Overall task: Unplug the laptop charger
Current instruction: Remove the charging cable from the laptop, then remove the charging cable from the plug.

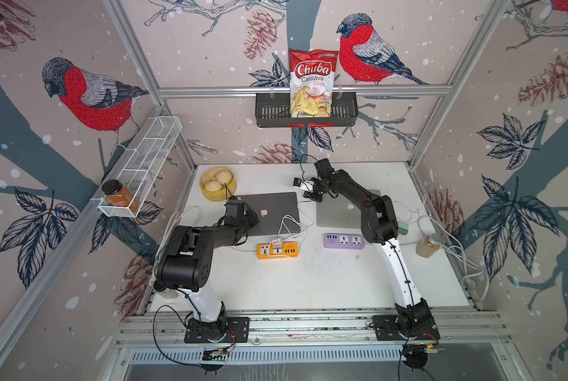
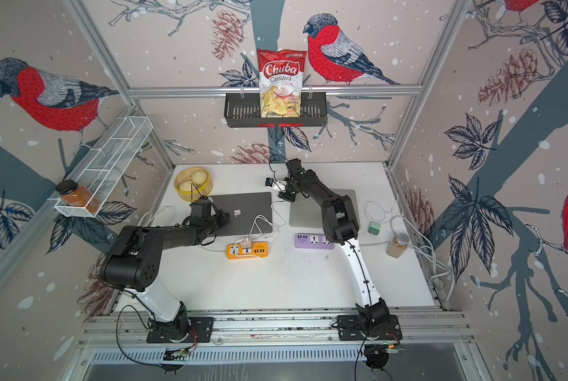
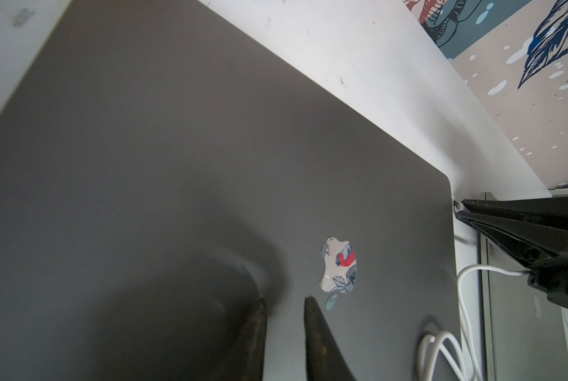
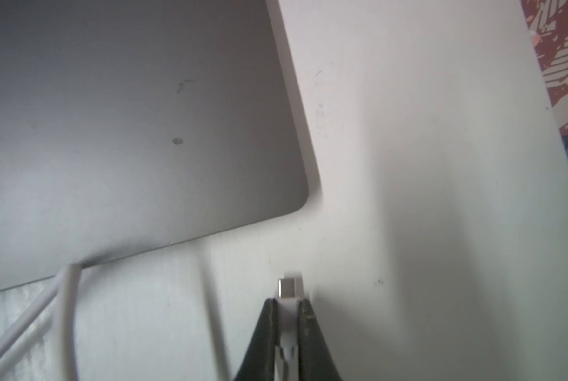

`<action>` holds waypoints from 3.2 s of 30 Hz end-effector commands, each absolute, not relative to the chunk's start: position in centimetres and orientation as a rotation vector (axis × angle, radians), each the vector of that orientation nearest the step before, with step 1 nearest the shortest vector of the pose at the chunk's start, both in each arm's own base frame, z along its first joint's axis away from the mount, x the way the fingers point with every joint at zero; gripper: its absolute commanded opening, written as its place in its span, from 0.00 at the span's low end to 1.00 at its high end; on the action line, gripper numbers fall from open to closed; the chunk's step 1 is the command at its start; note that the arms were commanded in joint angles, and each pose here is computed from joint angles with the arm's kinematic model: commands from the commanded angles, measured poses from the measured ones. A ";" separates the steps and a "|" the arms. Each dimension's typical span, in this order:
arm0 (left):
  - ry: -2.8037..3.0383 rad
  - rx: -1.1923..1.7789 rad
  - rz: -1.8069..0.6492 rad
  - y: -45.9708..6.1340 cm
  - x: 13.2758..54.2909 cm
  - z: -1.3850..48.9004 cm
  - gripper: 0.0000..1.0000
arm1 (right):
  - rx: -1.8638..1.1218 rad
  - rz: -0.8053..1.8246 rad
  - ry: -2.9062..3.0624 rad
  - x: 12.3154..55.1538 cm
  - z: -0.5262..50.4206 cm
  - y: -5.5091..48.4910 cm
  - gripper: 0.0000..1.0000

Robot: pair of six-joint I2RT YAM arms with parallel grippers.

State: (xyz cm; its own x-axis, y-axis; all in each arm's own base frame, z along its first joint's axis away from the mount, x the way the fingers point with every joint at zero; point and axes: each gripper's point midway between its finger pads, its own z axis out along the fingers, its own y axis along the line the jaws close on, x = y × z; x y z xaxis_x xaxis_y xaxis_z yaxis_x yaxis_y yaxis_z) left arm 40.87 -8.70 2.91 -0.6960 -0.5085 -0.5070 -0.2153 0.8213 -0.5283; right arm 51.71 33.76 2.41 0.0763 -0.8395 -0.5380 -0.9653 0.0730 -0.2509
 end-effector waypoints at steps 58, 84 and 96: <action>2.256 -0.050 -0.975 -15.6 29.4 10.3 0.40 | -0.610 0.480 2.208 23.0 13.0 40.2 0.68; 2.285 -0.067 -1.035 -16.0 28.0 8.2 0.40 | -0.582 0.442 2.172 24.4 11.2 43.6 0.45; 2.322 -0.073 -1.029 -16.1 27.6 7.2 0.40 | -0.605 0.434 2.164 24.3 10.7 44.0 0.26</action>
State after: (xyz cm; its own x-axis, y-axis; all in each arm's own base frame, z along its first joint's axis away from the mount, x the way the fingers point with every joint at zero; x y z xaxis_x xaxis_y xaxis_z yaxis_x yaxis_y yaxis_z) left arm 28.02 -16.02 7.76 -0.8115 -0.2938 -0.5052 0.1837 0.6924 -0.6977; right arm 24.20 43.43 10.28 -0.5573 -0.2836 -0.7803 -0.5553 0.8260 0.0964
